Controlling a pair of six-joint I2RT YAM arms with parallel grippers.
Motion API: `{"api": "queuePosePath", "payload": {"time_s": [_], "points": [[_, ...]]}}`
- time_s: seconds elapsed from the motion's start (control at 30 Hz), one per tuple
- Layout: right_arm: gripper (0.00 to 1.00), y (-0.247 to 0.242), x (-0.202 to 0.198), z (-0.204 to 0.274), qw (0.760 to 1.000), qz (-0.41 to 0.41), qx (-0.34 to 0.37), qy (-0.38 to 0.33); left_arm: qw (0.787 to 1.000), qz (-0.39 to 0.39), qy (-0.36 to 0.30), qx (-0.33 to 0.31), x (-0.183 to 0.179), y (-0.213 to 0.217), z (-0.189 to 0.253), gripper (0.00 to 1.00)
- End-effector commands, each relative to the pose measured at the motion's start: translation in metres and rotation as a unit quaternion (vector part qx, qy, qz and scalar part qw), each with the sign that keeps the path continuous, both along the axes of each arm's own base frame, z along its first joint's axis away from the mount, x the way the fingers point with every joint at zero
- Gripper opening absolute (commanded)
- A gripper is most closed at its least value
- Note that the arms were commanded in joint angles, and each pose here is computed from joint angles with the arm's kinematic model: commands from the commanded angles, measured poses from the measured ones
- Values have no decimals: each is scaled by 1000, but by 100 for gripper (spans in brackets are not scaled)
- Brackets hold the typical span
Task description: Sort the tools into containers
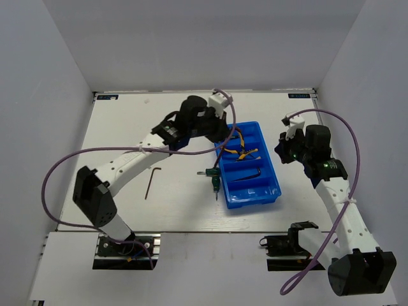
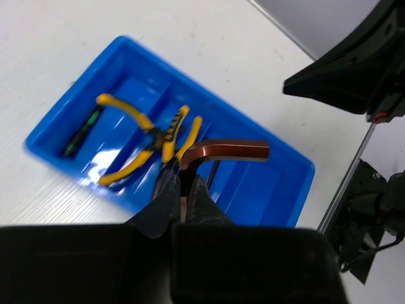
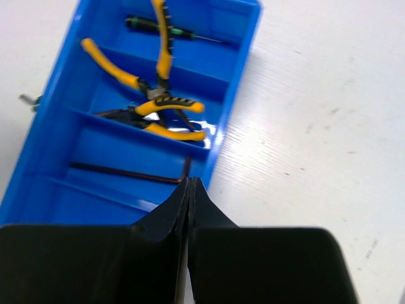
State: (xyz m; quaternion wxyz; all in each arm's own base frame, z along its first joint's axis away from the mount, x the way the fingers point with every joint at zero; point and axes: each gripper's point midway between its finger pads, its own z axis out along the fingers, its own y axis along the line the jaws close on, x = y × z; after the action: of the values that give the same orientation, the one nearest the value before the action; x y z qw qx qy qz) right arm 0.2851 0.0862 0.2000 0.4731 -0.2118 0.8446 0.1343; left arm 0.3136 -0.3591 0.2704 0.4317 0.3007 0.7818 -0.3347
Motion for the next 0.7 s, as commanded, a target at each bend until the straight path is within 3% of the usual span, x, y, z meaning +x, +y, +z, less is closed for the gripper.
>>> {"api": "queuePosePath", "payload": {"time_s": [0.0,0.17,0.47,0.5,0.6,0.67], "points": [[0,-22,15,8,997,-68,-21,-35,998,-38,-25,-43,-3,-51,4,0],[0,-26,16,12,996,-78,-24,-43,996,-32,-59,-63,9,-91,6,0],[0,-30,18,17,995,-83,-32,-52,999,-25,-40,10,15,-121,-73,1],[0,-30,16,16,995,-83,-32,-49,999,-20,-42,12,17,-120,-73,12],[0,-29,16,12,995,-78,-32,-45,999,-23,-37,31,10,-116,-91,12],[0,-27,16,11,996,-75,-31,-42,998,-26,-38,38,10,-114,-96,30]]}}
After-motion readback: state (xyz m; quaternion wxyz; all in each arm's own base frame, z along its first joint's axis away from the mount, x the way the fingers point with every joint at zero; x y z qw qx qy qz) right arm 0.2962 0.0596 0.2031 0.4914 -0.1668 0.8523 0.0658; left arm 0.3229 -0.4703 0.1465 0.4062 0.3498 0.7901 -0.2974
